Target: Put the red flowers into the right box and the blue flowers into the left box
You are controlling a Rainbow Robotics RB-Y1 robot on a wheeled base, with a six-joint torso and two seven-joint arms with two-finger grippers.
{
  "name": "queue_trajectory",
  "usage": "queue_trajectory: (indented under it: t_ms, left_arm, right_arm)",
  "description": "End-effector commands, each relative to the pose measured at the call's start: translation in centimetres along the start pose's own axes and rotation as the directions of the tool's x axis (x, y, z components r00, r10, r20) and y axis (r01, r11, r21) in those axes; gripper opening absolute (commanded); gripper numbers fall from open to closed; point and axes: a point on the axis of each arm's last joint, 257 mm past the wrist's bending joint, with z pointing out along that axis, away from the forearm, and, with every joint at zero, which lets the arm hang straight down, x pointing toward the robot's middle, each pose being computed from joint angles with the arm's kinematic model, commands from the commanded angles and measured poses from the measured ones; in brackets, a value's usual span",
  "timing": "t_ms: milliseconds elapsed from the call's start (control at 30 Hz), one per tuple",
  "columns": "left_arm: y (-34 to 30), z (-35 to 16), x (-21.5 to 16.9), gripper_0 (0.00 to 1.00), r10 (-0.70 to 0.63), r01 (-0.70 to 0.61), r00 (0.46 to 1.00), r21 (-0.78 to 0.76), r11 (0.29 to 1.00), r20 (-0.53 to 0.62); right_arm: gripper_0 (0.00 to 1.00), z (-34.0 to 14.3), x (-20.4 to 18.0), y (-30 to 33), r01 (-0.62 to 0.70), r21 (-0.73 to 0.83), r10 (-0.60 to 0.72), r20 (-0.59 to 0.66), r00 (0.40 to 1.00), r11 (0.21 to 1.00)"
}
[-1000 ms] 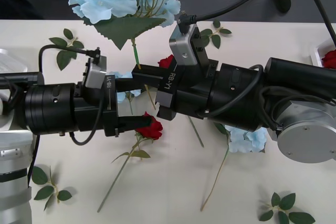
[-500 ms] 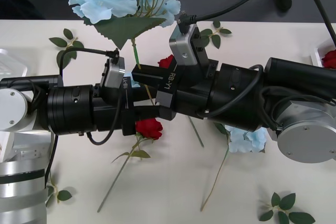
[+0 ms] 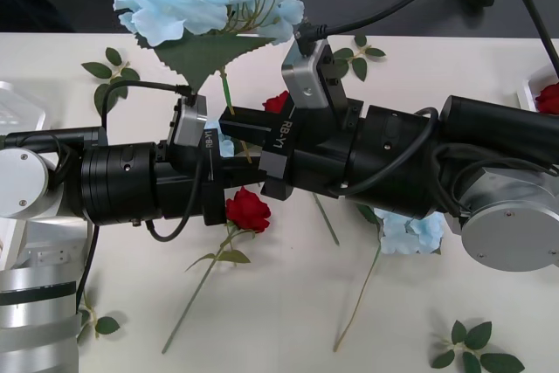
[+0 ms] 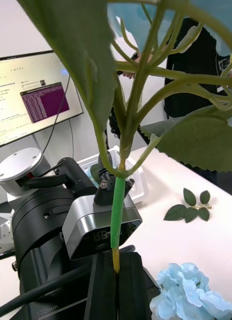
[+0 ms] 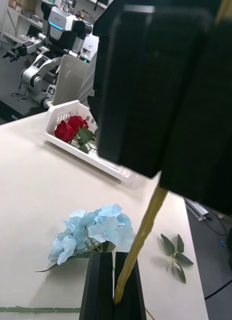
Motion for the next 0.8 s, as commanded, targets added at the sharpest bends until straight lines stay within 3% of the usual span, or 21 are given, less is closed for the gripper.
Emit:
queue_trajectory:
  t_ms: [33, 67, 133, 167, 233, 267, 800]
  left_arm:
    - [0.0, 0.1, -2.2, 0.0, 0.083, -0.084, 0.996, 0.008, 0.996, 0.027]
    - [0.1, 0.0, -2.2, 0.0, 0.084, -0.084, 0.996, 0.007, 0.996, 0.026]
    - [0.1, -0.2, -2.2, 0.0, 0.079, -0.08, 0.997, 0.005, 0.997, 0.026]
    - [0.1, -0.2, -2.2, 0.0, 0.081, -0.081, 0.996, 0.004, 0.997, 0.024]
    - [0.2, -0.3, -2.2, 0.0, 0.079, -0.079, 0.997, 0.004, 0.997, 0.026]
    - [0.1, -0.4, -2.2, 0.0, 0.081, -0.081, 0.996, 0.006, 0.997, 0.024]
    - [0.9, -4.9, -2.5, 0.0, 0.031, -0.025, 0.995, -0.063, 0.998, 0.091]
  right_arm:
    - [0.0, 0.1, -1.2, 0.4, 0.061, -0.013, -0.061, 0.016, 0.998, 0.998]
    - [0.0, 0.1, -1.2, 0.4, 0.061, -0.013, -0.061, 0.016, 0.998, 0.998]
    - [0.45, 0.1, -1.2, 0.4, 0.061, -0.013, -0.061, 0.016, 0.998, 0.998]
    - [0.57, 0.1, -1.2, 0.4, 0.061, -0.013, -0.061, 0.016, 0.998, 0.998]
    - [0.93, 0.1, -1.2, 0.4, 0.061, -0.013, -0.061, 0.016, 0.998, 0.998]
    - [1.0, 0.1, -1.2, 0.4, 0.061, -0.013, -0.061, 0.016, 0.998, 0.998]
    - [1.0, 0.1, -1.2, 0.4, 0.061, -0.013, -0.061, 0.016, 0.998, 0.998]
